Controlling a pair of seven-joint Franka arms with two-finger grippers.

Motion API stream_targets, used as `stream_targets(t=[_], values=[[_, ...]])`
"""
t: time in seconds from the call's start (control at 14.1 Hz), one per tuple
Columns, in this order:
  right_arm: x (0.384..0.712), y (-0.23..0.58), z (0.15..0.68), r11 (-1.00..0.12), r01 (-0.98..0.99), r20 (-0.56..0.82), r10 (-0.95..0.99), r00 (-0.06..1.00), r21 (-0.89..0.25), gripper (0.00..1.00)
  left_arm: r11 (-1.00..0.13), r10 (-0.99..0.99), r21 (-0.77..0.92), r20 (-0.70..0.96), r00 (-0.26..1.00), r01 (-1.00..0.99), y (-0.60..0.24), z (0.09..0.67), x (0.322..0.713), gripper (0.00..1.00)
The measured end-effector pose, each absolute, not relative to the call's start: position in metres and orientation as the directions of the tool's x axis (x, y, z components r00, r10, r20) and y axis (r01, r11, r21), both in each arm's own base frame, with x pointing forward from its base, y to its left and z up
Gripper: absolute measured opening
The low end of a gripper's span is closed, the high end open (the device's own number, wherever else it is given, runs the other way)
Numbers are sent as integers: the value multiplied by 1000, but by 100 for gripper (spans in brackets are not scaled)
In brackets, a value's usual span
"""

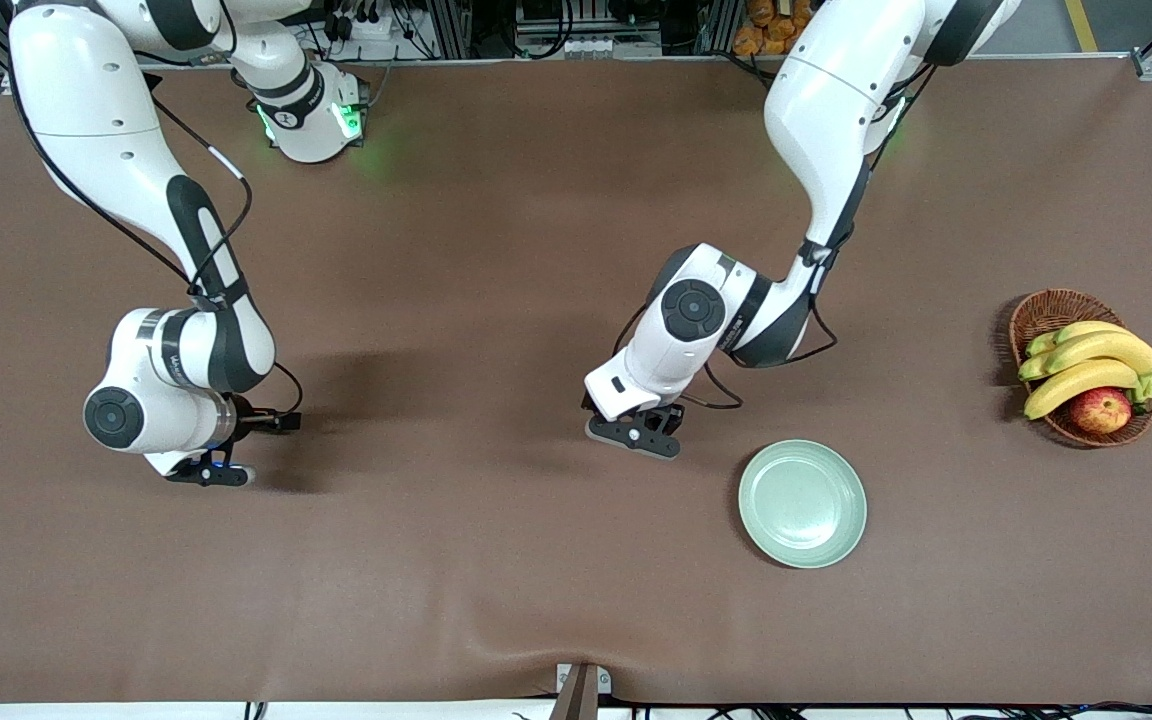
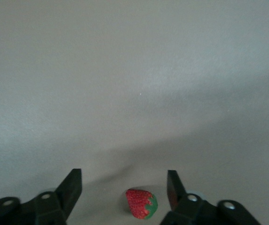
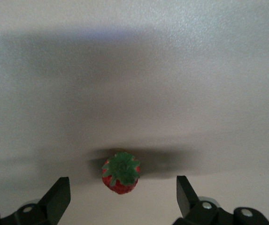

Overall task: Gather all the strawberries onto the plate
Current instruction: 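Grasp the strawberry with the left gripper while the right gripper grasps another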

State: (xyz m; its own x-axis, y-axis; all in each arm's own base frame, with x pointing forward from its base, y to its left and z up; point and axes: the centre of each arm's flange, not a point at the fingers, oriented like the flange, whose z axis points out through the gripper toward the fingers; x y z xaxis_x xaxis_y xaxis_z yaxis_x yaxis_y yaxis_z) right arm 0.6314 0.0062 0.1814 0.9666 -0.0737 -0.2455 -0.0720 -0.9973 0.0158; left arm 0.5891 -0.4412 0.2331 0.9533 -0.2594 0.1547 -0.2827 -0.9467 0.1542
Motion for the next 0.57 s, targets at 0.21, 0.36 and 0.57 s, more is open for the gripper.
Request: stream_targets(t=[0.21, 0.36, 0.57], values=[[631, 7, 181, -997, -71, -245, -73, 967, 16, 100, -952, -247, 153, 135, 960, -266, -448, 217, 581, 75], [632, 9, 181, -998, -67, -234, -69, 970, 15, 100, -953, -245, 151, 130, 961, -264, -450, 212, 579, 71], [632, 11, 179, -998, -65, -227, -67, 972, 15, 100, -954, -247, 146, 117, 962, -262, -449, 203, 577, 70]])
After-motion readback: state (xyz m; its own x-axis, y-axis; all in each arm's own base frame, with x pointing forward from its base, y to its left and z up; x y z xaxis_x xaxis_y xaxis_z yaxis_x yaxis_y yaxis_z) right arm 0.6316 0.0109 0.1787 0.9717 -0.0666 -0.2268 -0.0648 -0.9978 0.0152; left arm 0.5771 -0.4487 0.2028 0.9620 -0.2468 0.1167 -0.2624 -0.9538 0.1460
